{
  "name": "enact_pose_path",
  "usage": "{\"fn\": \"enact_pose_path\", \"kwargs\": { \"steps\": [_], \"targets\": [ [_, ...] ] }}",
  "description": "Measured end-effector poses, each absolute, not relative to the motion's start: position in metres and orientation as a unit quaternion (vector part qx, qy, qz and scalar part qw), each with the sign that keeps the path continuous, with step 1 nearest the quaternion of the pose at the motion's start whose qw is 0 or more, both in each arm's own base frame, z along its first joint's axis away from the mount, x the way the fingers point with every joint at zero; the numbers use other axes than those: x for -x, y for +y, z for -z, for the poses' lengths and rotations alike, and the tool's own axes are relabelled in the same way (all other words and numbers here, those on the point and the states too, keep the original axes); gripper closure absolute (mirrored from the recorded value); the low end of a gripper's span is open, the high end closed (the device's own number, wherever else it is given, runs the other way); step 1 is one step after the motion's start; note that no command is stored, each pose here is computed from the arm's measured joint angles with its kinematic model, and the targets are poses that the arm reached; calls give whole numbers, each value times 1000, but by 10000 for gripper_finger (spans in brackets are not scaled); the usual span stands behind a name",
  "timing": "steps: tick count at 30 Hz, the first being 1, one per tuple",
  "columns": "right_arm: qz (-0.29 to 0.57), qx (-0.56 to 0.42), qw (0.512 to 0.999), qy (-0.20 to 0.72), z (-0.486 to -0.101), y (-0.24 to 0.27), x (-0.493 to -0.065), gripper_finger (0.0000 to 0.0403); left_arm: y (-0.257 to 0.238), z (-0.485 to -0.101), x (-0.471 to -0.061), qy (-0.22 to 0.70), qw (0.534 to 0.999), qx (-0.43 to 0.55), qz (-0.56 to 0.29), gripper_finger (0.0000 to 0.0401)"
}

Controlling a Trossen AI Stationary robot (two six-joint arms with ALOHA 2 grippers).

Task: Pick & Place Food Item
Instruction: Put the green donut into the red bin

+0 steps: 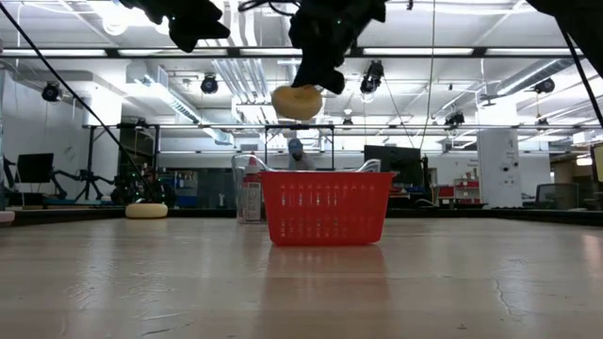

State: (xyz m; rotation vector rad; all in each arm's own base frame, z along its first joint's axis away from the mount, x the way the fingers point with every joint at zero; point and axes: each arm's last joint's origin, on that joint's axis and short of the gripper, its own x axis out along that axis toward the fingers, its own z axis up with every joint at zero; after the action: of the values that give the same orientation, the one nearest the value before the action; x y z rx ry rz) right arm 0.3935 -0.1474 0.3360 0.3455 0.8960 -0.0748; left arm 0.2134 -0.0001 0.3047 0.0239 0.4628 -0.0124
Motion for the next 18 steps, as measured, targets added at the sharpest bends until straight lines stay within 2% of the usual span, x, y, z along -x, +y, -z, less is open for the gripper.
{"fn": "enact_pose_path", "kwargs": {
  "steps": [9,18],
  "targets": [
    [13,-182,862,474,-335,-113,-394,394,0,-305,-213,230,973,-12,6,199],
    [-4,-164,858,486,-334,-72,-404,394,0,-305,-213,229,973,-12,7,199]
  ]
}}
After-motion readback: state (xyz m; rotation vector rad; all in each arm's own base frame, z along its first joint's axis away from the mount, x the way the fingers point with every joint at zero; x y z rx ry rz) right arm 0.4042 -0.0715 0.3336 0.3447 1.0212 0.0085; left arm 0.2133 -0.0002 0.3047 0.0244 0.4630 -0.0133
